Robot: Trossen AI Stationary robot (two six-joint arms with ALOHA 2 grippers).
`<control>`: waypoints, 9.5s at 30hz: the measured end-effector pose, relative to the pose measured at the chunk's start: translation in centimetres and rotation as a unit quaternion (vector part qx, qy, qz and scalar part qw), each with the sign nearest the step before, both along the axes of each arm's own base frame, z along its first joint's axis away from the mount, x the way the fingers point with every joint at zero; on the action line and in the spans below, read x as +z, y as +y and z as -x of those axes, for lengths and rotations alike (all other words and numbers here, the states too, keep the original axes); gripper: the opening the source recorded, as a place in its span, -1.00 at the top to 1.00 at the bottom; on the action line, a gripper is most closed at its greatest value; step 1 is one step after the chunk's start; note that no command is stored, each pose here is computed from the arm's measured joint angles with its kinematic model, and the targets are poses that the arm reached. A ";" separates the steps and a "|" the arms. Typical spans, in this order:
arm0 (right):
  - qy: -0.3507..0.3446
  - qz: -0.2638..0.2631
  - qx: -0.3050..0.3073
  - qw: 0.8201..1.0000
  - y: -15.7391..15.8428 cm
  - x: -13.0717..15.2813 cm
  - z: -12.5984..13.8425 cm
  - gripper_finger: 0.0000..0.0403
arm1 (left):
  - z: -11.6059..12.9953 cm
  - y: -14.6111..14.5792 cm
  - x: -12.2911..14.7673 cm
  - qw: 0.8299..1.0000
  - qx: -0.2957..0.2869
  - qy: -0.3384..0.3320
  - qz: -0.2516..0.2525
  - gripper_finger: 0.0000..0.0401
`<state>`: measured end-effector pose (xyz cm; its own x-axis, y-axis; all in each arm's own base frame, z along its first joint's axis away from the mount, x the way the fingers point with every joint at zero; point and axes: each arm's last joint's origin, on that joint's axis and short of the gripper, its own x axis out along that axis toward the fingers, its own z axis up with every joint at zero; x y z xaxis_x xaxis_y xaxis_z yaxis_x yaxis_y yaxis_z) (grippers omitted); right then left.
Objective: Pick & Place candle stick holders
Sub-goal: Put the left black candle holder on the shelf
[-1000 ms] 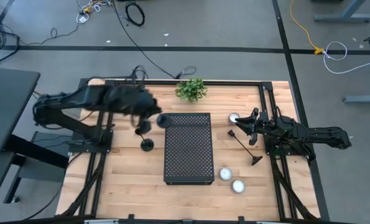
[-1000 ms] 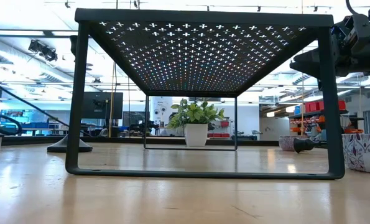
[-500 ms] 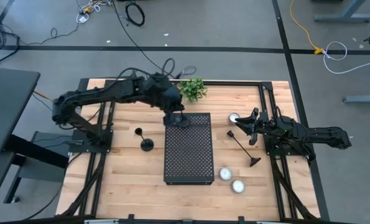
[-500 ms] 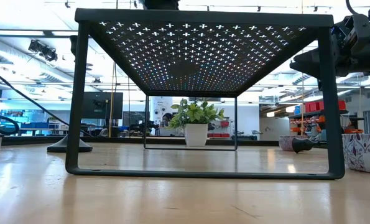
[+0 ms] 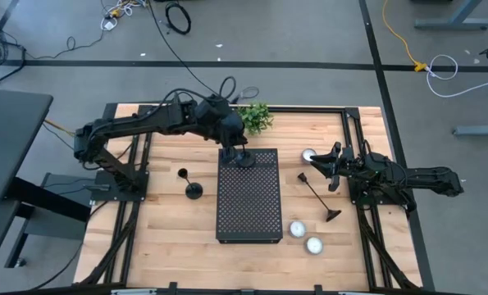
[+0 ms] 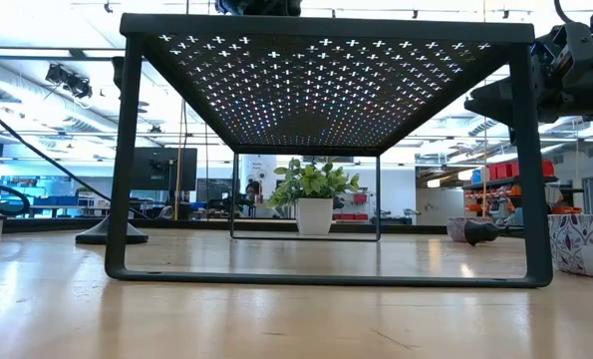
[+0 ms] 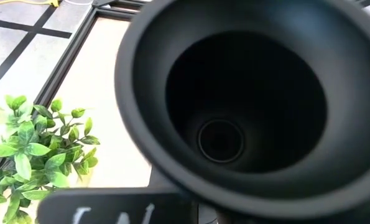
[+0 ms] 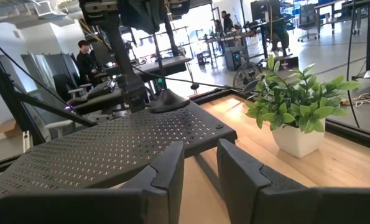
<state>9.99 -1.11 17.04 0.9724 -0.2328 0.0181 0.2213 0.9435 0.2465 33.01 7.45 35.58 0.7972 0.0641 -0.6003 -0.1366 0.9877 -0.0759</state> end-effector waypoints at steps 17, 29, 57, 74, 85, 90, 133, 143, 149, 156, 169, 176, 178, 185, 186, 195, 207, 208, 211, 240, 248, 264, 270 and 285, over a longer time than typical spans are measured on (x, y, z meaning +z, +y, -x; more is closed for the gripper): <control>0.000 0.000 0.000 1.000 0.0 0.0 0.0 0.52 | -1.2 0.2 -1.2 1.000 -0.006 0.006 0.008 0.93; 0.000 0.000 0.002 1.000 0.0 0.0 0.0 0.52 | -1.4 0.2 -1.6 1.000 -0.004 0.016 0.012 0.60; 0.000 0.000 0.000 1.000 0.0 0.0 0.0 0.52 | 4.5 -1.0 1.8 0.998 0.000 0.059 0.003 -0.17; 0.000 0.000 0.001 1.000 0.0 0.0 0.0 0.52 | 14.5 -6.8 2.2 0.949 0.151 0.267 0.066 -0.17; 0.000 0.000 0.000 1.000 0.0 0.0 0.0 0.52 | 15.6 -11.5 -5.2 0.920 0.159 0.357 0.027 -0.17; 0.000 0.000 0.000 1.000 0.0 0.0 0.0 0.52 | 15.8 -12.5 -8.1 0.926 0.186 0.327 -0.033 -0.17; 0.000 0.000 0.000 1.000 0.0 0.0 0.0 0.52 | 17.5 -16.7 -16.2 0.954 0.245 -0.010 -0.171 0.07; 0.000 0.000 0.000 1.000 0.0 0.0 0.0 0.52 | 17.5 -16.6 -16.2 0.953 0.245 -0.010 -0.178 0.92; 0.000 0.000 0.000 1.000 0.0 0.0 0.0 0.52 | 17.4 -16.7 -16.2 0.953 0.246 -0.012 -0.175 0.94; 0.000 0.000 0.000 1.000 0.0 0.0 0.0 0.52 | 17.7 -16.5 -15.5 0.957 0.246 -0.019 -0.153 0.94; 0.000 0.000 0.000 1.000 0.0 0.0 0.0 0.52 | 17.3 -16.8 -5.2 0.973 0.180 -0.090 -0.109 0.94; 0.000 0.000 0.000 1.000 0.0 0.0 0.0 0.52 | 16.6 -15.9 -1.1 0.970 0.170 -0.105 -0.137 0.94; 0.000 0.000 0.000 1.000 0.0 0.0 0.0 0.52 | 16.1 -15.5 -0.7 0.972 0.165 -0.106 -0.133 0.94; 0.000 0.000 0.000 1.000 0.0 0.0 0.0 0.52 | 13.6 -13.3 0.6 0.979 0.109 -0.125 -0.122 0.94; 0.000 0.000 0.000 1.000 0.0 0.0 0.0 0.52 | 13.4 -12.7 0.7 0.978 0.110 -0.123 -0.124 0.94; 0.000 0.000 0.000 1.000 0.0 0.0 0.0 0.52 | 11.5 -8.7 0.4 0.988 0.084 -0.111 -0.074 0.94; 0.001 0.000 0.001 1.000 0.0 0.0 0.0 0.52 | 8.1 -4.8 -1.4 0.992 0.072 -0.093 -0.042 0.94; 0.000 0.000 0.001 1.000 0.0 0.0 0.0 0.52 | 7.9 -4.5 -1.5 0.992 0.071 -0.093 -0.038 0.94; 0.000 0.000 0.003 1.000 0.0 0.0 0.0 0.52 | 7.7 -3.8 -1.7 0.993 0.071 -0.091 -0.030 0.94; 0.000 0.000 0.003 1.000 0.0 0.0 0.0 0.52 | 6.4 -2.6 -2.4 0.993 0.064 -0.094 -0.026 0.86; 0.000 0.000 0.004 1.000 0.0 0.0 0.0 0.52 | 6.7 -2.1 -2.6 0.994 0.070 -0.081 -0.031 0.86; 0.000 0.000 0.004 1.000 0.0 0.0 0.0 0.52 | 5.8 -2.0 -2.7 0.992 0.067 -0.103 -0.021 0.83; 0.000 0.000 0.001 1.000 0.0 0.0 0.0 0.52 | 5.7 -1.9 -2.9 0.993 0.068 -0.098 -0.018 0.78; 0.000 0.000 0.000 1.000 0.0 0.0 0.0 0.52 | 5.8 -1.9 -3.1 0.993 0.069 -0.091 -0.017 0.08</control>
